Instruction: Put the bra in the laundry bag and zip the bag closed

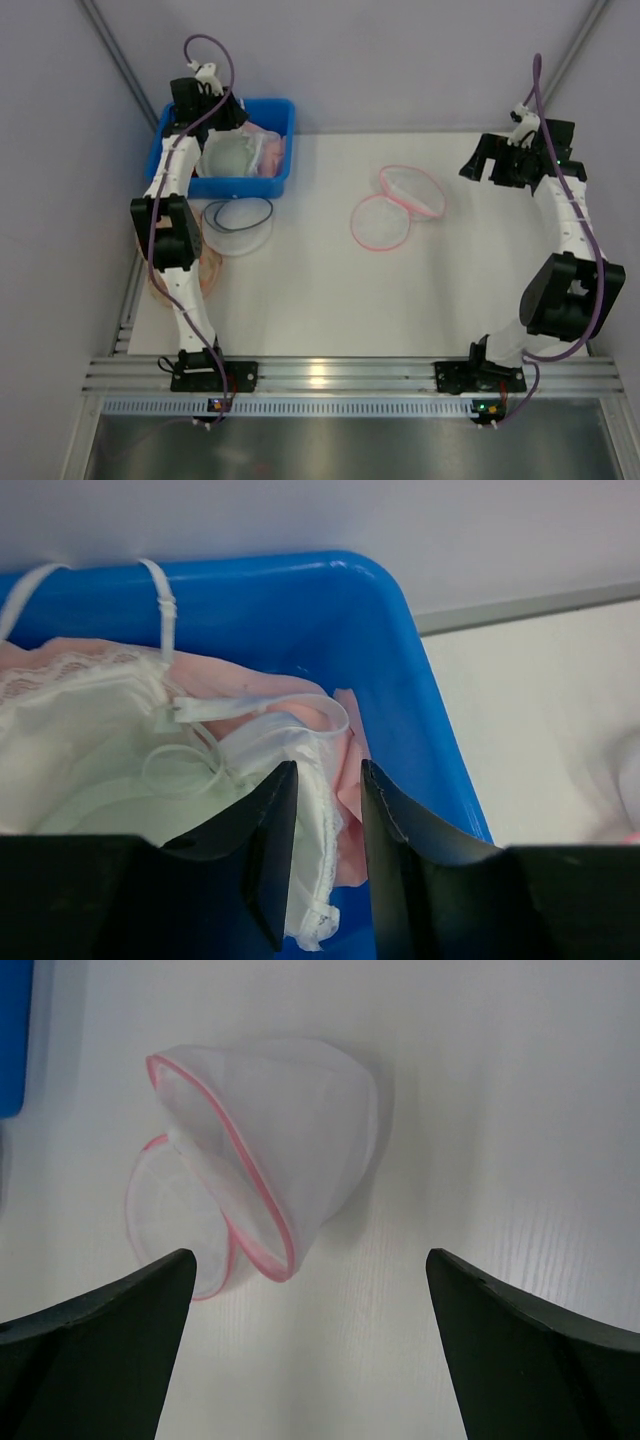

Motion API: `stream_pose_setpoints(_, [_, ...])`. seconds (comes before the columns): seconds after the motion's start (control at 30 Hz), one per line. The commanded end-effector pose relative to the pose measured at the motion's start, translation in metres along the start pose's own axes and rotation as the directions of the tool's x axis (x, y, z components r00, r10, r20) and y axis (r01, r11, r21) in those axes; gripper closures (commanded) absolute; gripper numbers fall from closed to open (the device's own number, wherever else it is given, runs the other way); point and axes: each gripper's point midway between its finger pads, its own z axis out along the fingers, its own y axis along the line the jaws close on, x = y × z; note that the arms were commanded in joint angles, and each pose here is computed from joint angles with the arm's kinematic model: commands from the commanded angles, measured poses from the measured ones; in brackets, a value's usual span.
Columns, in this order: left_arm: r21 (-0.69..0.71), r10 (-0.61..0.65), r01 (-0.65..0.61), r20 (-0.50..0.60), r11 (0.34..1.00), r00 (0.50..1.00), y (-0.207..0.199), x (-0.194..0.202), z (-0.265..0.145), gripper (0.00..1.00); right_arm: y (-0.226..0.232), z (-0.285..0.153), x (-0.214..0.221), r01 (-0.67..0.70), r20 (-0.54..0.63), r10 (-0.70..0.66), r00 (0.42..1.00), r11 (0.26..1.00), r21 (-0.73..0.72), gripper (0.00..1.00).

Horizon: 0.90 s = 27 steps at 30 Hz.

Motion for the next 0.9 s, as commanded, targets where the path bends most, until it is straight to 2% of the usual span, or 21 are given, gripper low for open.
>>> stream_pose_setpoints(0.0, [0.097,0.073,-0.067,-0.056,0.993,0.996,-0.036,0.022,0.012,0.63,0.006,-0.002,-0.003,0.008,0.012,-0.008,1.000,1.000,-0.023,0.01])
stream_pose_setpoints(0.07, [0.102,0.097,-0.090,-0.073,0.991,0.993,-0.040,0.028,0.013,0.67,0.005,0.000,0.000,0.004,0.003,-0.004,1.000,1.000,-0.023,0.01])
stream_pose_setpoints(0.1, [0.139,0.122,-0.109,-0.085,0.984,0.989,-0.065,0.035,0.019,0.68,0.005,0.001,0.001,0.002,-0.001,-0.002,1.000,1.000,-0.024,0.00])
stream_pose_setpoints(0.2, [0.112,0.151,-0.138,-0.116,0.984,0.982,-0.073,0.048,0.028,0.72,0.004,0.002,0.004,-0.001,-0.010,0.001,1.000,1.000,-0.024,0.00])
stream_pose_setpoints(0.37, [-0.020,0.141,-0.148,-0.212,0.989,0.967,-0.054,0.077,0.046,0.83,0.001,0.005,0.006,-0.010,-0.027,0.009,1.000,1.000,-0.019,0.01])
stream_pose_setpoints(0.63, [-0.071,0.152,-0.178,-0.277,0.981,0.949,-0.032,0.108,0.058,0.87,-0.002,0.006,0.009,-0.016,-0.041,0.016,0.999,1.000,-0.001,0.01])
stream_pose_setpoints(0.77, [-0.077,0.141,-0.171,-0.295,0.982,0.945,-0.026,0.121,0.067,0.86,-0.002,0.007,0.011,-0.023,-0.047,0.023,0.999,1.000,-0.005,0.01])
stream_pose_setpoints(0.8, [-0.085,0.140,-0.172,-0.293,0.981,0.946,-0.024,0.121,0.069,0.82,-0.003,0.007,0.012,-0.026,-0.046,0.025,0.999,1.000,-0.003,0.01])
stream_pose_setpoints(0.87, [-0.112,0.129,-0.167,-0.287,0.980,0.949,-0.017,0.122,0.075,0.65,-0.002,0.006,0.013,-0.025,-0.050,0.025,0.998,1.000,-0.004,0.01])
